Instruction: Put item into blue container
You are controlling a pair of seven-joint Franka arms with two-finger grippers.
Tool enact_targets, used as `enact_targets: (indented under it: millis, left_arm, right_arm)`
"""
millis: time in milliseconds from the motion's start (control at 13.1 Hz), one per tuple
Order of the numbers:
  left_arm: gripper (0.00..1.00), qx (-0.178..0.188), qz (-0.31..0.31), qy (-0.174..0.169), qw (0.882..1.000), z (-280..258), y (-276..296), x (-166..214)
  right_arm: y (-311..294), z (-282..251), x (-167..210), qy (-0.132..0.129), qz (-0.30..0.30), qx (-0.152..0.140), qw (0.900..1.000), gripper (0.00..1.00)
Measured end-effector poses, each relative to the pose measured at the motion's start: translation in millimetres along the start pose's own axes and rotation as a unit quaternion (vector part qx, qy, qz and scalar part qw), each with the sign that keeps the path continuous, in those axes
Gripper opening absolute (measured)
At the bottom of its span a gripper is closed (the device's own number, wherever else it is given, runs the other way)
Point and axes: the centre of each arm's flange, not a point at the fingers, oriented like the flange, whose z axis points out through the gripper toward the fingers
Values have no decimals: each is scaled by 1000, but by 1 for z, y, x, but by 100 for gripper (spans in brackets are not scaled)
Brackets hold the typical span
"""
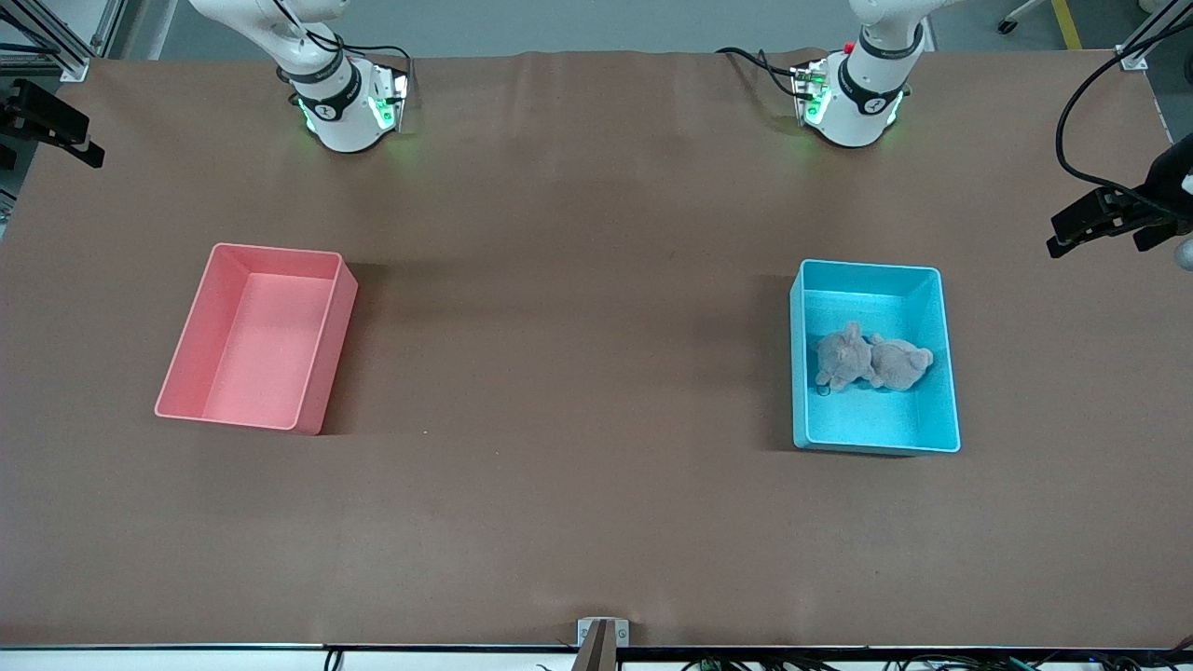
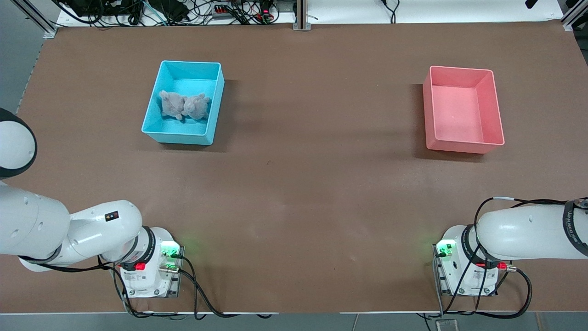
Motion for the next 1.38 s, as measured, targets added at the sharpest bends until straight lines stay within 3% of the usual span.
enact_targets:
  millis: [382, 1377]
  left_arm:
    - [100, -1, 12, 11, 1000, -12, 2, -4]
    - [100, -6, 23, 10, 1000, -11, 11, -4]
  right_arm:
    - [-3, 0, -4, -9, -3, 0, 1000, 100]
    - [-3, -5, 2, 19, -3, -2, 1000, 100]
